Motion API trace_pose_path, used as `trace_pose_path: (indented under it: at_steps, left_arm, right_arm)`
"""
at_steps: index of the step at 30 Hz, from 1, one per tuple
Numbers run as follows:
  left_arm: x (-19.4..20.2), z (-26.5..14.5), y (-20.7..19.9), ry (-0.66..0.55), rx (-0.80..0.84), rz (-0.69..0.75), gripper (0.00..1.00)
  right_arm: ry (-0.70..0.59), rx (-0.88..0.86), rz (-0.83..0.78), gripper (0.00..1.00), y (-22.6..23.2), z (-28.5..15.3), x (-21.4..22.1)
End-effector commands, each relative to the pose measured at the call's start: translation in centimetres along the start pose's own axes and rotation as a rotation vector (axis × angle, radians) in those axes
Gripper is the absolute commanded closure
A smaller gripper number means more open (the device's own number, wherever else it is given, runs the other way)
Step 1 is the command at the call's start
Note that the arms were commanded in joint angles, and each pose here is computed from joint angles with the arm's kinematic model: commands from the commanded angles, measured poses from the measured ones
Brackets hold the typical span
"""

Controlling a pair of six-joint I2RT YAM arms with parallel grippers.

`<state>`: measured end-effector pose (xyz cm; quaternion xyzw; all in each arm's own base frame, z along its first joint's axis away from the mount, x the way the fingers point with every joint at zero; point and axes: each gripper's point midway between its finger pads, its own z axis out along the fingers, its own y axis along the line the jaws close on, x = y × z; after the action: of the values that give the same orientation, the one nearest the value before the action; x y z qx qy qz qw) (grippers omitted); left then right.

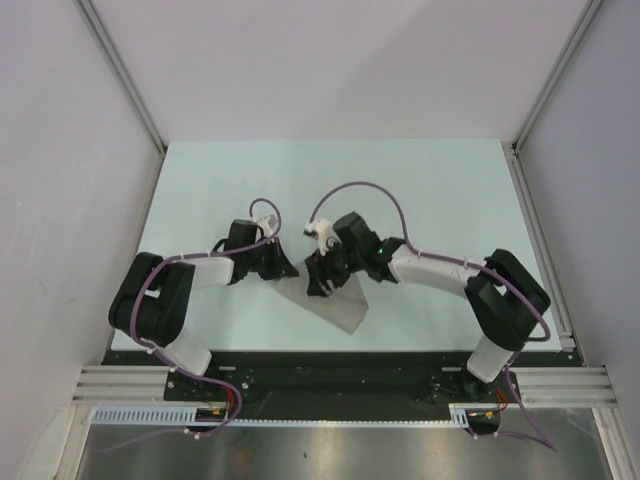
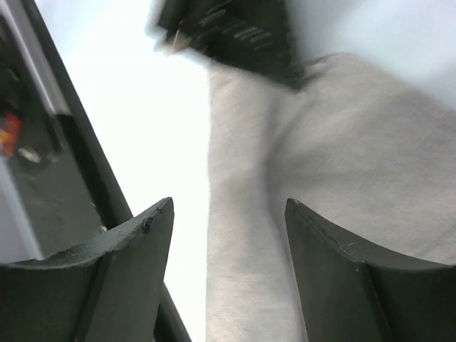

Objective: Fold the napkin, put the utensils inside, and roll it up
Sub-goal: Roll the napkin with the utensil

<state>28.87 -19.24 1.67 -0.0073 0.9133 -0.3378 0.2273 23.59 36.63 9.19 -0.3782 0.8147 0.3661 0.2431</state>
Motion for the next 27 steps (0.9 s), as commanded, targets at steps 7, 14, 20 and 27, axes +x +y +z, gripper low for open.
trace_pose_path:
  at_steps: [7, 14, 20, 27]
  left_arm:
    - [3.0, 0.3, 3.0, 0.131, -0.072, -0.102, 1.00]
    - [3.0, 0.3, 3.1, 0.133, -0.069, -0.108, 1.00]
    - [2.7, 0.3, 2.9, 0.127, -0.061, -0.102, 1.00]
    - [1.6, 0.1, 1.9, 0.102, -0.027, -0.085, 1.00]
  right_arm:
    - [-0.149, 0.483, -0.525, 0.31, 1.9, 2.5, 0.6]
    - [-0.089, 0.504, -0.603, 0.32, 1.4, 4.7, 1.8]
    - [-0.035, 0.510, -0.586, 0.34, -0.3, 5.7, 2.5]
    - [0.067, 0.437, -0.516, 0.40, -1.9, 6.3, 3.6]
